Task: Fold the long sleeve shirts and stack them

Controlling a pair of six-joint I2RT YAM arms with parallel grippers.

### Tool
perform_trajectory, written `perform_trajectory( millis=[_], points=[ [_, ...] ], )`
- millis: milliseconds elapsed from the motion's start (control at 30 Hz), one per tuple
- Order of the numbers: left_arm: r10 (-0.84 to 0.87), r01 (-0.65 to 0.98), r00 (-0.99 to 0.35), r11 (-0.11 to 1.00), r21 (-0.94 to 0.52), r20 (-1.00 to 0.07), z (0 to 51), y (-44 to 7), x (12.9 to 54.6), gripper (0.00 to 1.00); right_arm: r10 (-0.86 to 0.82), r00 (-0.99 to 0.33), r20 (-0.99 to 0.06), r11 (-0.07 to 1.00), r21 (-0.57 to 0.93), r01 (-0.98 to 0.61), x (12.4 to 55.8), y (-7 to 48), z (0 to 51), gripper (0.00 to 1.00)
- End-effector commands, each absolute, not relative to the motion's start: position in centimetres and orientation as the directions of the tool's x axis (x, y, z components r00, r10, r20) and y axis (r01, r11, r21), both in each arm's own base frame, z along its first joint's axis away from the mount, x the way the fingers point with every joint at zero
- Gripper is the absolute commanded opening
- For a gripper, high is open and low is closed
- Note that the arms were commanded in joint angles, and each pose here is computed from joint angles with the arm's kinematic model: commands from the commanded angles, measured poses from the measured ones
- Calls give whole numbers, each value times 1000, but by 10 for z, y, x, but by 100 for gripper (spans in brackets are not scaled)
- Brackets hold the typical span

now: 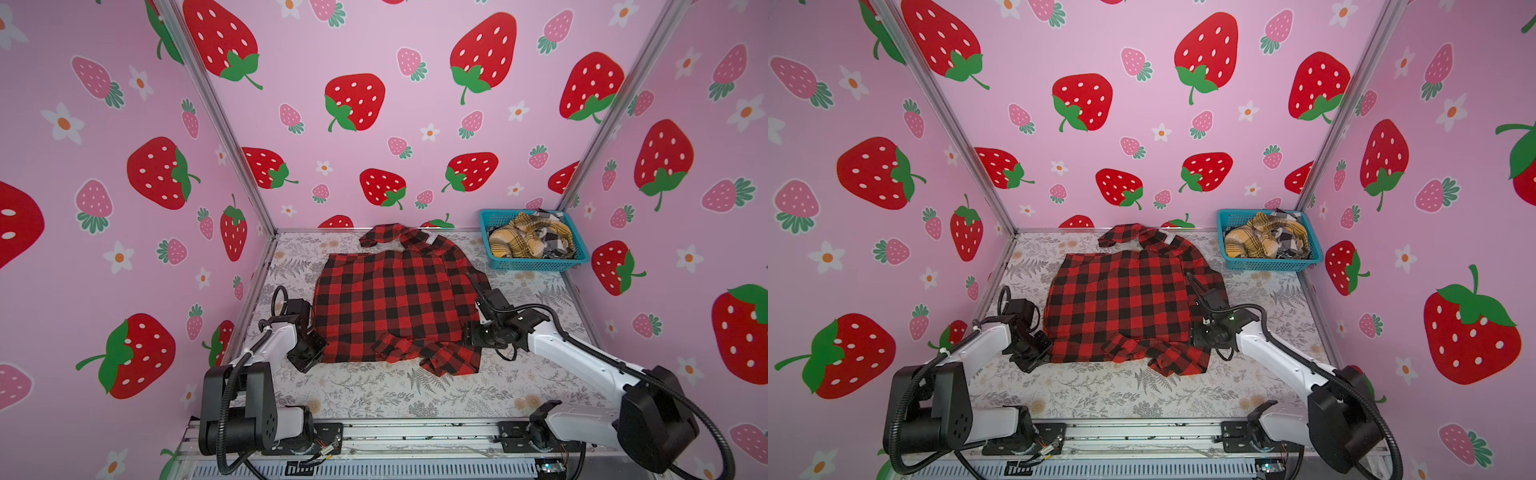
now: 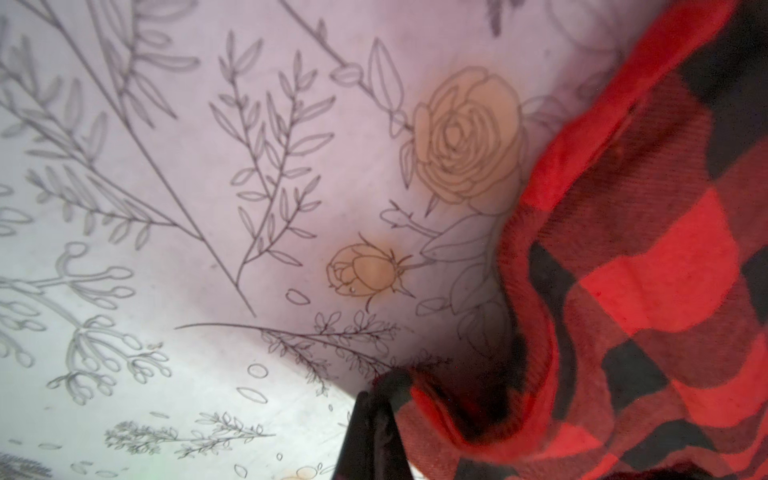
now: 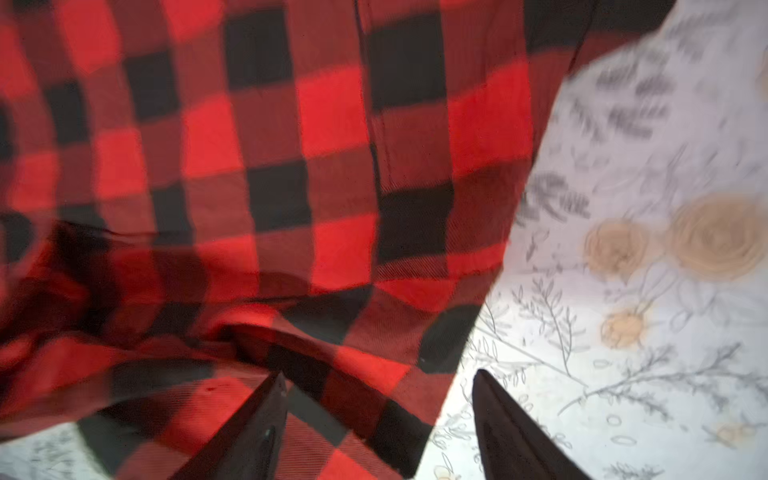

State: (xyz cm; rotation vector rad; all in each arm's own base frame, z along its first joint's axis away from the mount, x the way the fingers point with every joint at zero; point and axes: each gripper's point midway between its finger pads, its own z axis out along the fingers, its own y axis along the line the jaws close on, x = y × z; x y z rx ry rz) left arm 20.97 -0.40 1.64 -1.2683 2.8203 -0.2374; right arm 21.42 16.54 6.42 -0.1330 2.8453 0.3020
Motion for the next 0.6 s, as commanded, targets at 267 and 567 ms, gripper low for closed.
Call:
perform_trajectory(
  millis=[267, 567],
  points=[
    [-747, -739, -664, 653, -164, 15, 20, -3, 209, 0, 5, -989, -150, 974, 223, -29, 188, 160, 14, 60],
    [-748, -739, -664, 653, -165, 13, 25, -1, 209, 0, 8, -982, -187, 976, 213, -32, 187, 153, 27, 11]
  ],
)
